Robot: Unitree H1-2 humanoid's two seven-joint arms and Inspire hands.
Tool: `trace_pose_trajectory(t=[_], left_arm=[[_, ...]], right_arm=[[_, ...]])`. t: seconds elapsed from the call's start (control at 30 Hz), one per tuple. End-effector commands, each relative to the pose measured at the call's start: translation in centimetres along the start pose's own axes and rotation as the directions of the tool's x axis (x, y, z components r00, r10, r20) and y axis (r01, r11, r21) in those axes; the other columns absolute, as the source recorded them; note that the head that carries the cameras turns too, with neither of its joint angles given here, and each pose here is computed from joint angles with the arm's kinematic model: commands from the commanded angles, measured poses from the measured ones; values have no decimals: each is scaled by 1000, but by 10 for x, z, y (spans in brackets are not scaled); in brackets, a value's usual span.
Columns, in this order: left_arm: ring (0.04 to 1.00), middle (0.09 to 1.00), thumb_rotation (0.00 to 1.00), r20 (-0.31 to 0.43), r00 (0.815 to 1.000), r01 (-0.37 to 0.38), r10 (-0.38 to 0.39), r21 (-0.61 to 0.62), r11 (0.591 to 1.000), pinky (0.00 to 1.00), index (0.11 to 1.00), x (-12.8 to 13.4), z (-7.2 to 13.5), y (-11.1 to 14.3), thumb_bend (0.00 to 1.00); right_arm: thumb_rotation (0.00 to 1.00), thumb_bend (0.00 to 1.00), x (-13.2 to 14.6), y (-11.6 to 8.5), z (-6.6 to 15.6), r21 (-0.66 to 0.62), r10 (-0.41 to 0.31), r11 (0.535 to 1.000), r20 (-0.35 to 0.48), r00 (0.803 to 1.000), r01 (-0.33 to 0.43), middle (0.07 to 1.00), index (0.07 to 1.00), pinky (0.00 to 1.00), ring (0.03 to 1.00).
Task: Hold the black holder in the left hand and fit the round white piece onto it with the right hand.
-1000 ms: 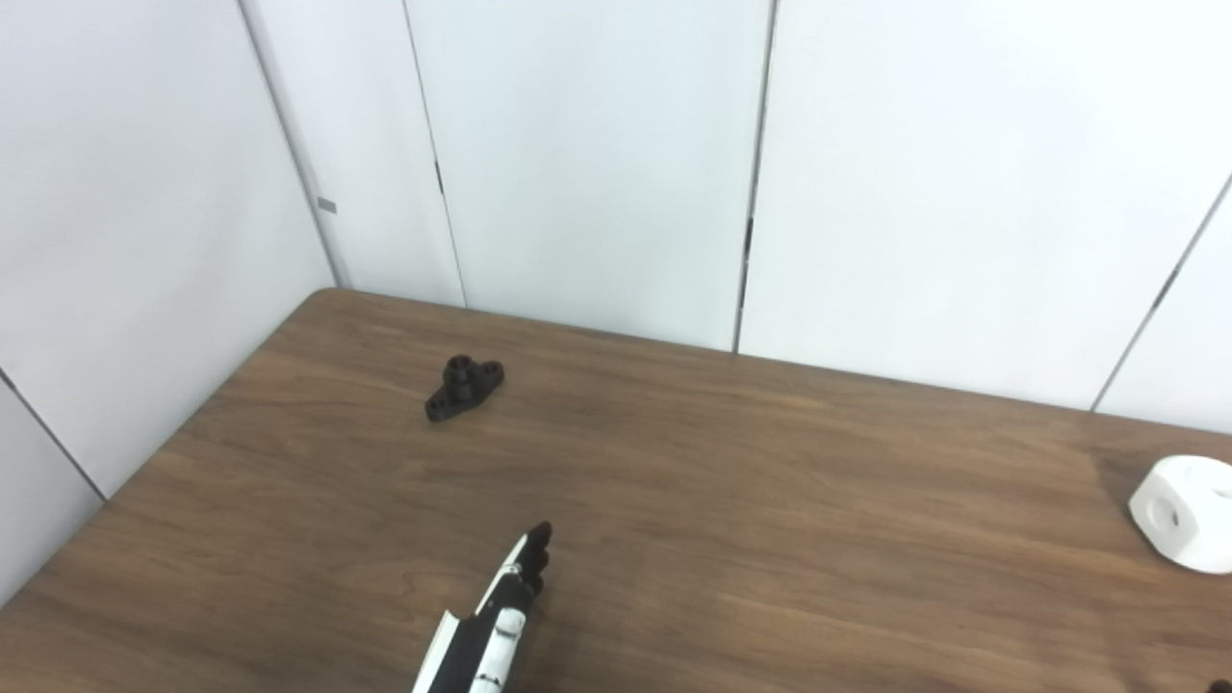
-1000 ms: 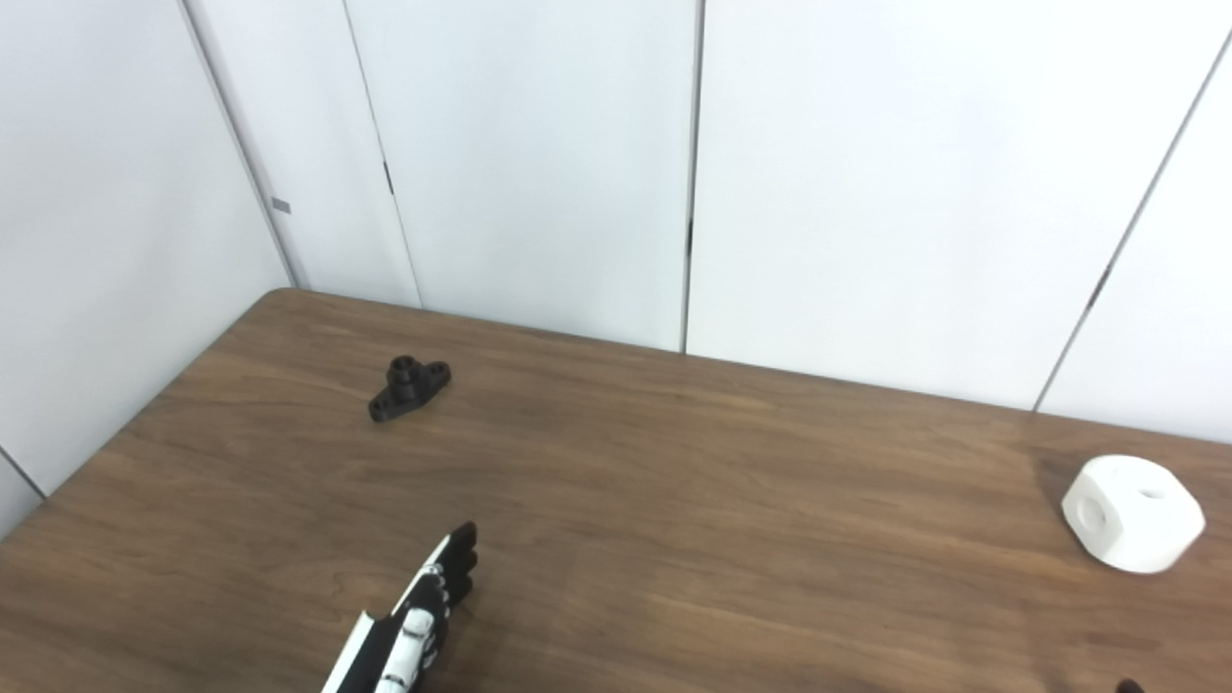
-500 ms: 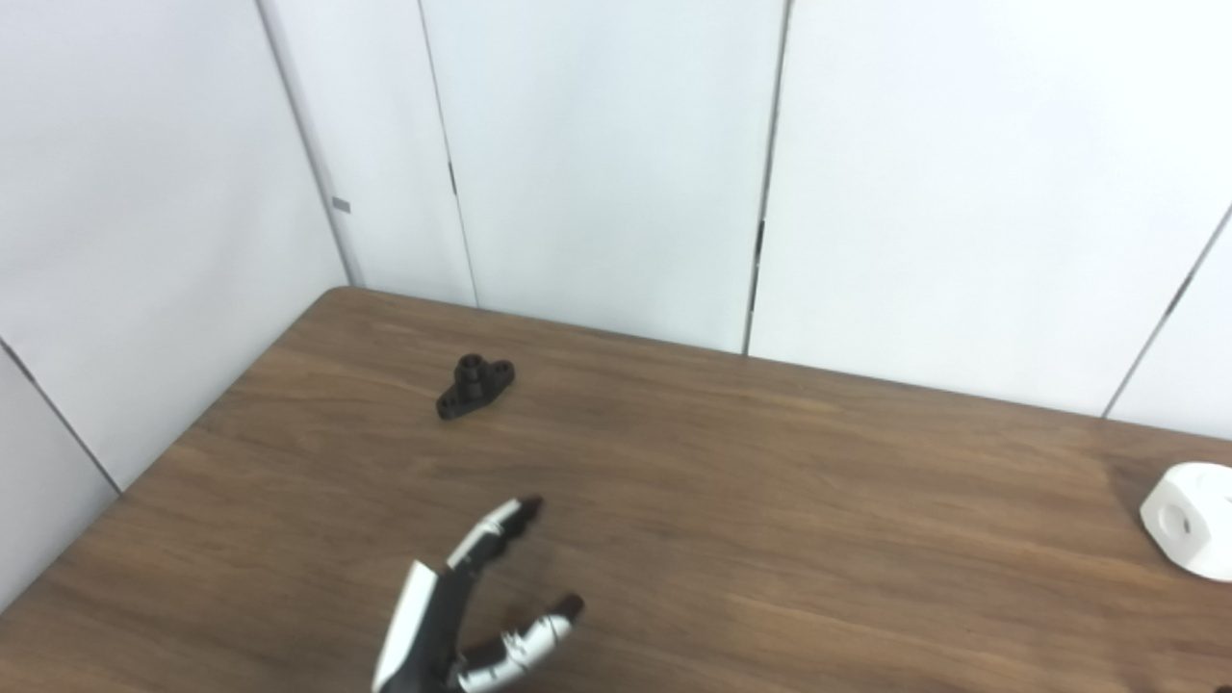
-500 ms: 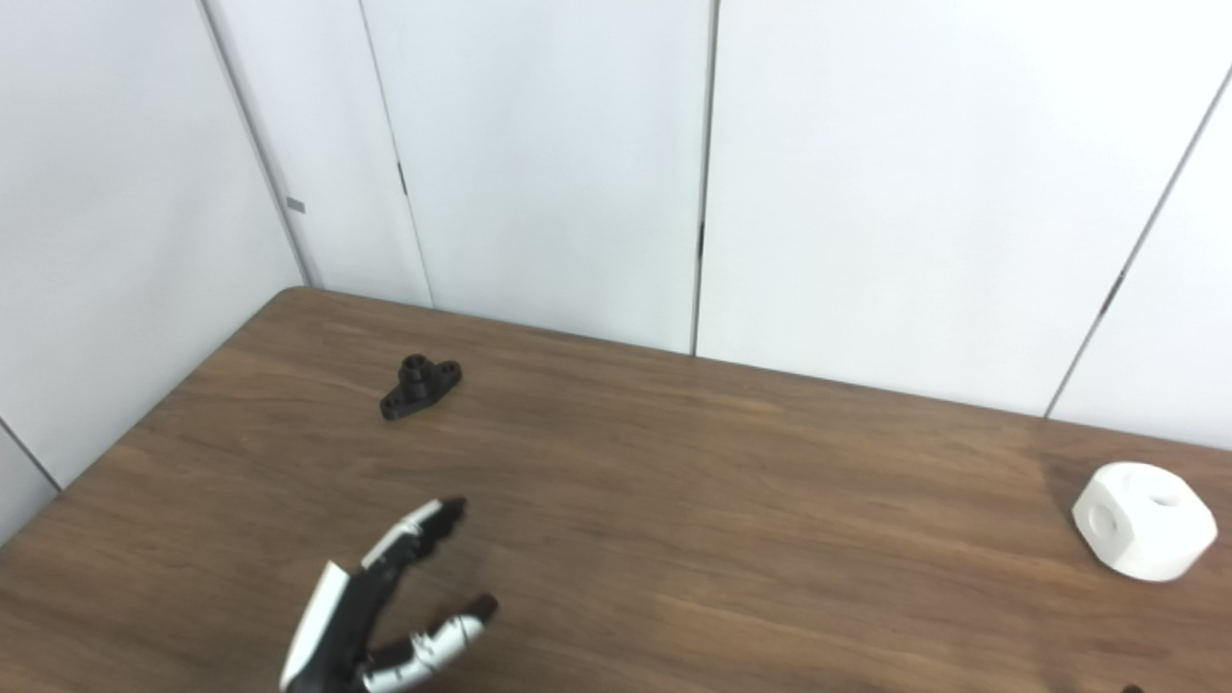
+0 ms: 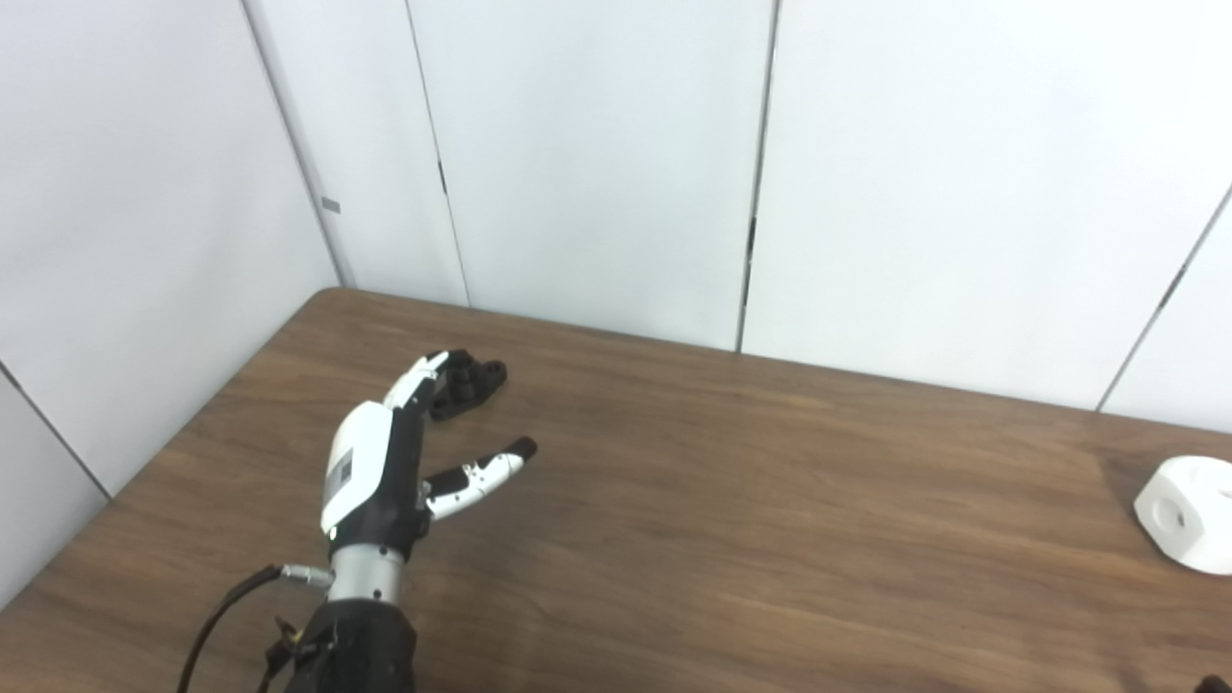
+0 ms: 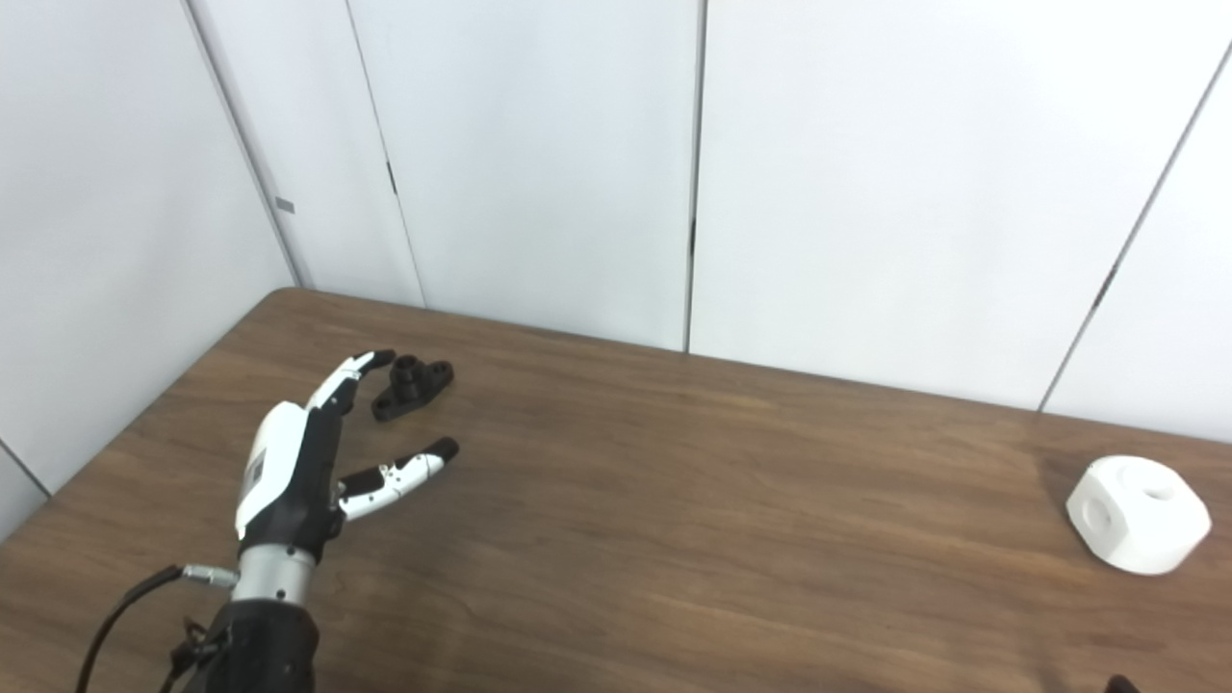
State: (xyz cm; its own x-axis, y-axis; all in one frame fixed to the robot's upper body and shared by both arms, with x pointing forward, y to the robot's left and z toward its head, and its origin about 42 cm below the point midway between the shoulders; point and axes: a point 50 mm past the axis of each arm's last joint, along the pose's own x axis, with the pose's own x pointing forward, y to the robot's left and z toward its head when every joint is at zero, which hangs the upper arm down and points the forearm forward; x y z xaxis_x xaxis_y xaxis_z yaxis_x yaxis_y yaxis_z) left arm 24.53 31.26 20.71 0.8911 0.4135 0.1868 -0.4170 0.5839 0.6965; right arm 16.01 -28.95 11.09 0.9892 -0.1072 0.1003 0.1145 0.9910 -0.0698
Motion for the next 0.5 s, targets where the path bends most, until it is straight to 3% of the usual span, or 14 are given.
trace_pose_trajectory(t=[0.0, 0.37, 0.47], left_arm=[[934, 914, 418, 37, 997, -63, 61, 48, 997, 862, 832, 15, 8, 13, 873], [926, 887, 461, -25, 995, -89, 95, 186, 979, 885, 806, 75, -8, 13, 866], [925, 896, 448, -47, 994, -85, 95, 188, 978, 901, 811, 91, -12, 14, 867]], right_arm=[[811, 441, 6, 1, 3, 25, -21, 999, 33, 999, 20, 955, 911, 1000, 1000], [783, 508, 4, 2, 2, 31, -5, 1000, 31, 999, 4, 953, 910, 1000, 999], [847, 483, 6, 1, 3, 18, 26, 1000, 37, 999, -26, 985, 946, 1000, 1000]])
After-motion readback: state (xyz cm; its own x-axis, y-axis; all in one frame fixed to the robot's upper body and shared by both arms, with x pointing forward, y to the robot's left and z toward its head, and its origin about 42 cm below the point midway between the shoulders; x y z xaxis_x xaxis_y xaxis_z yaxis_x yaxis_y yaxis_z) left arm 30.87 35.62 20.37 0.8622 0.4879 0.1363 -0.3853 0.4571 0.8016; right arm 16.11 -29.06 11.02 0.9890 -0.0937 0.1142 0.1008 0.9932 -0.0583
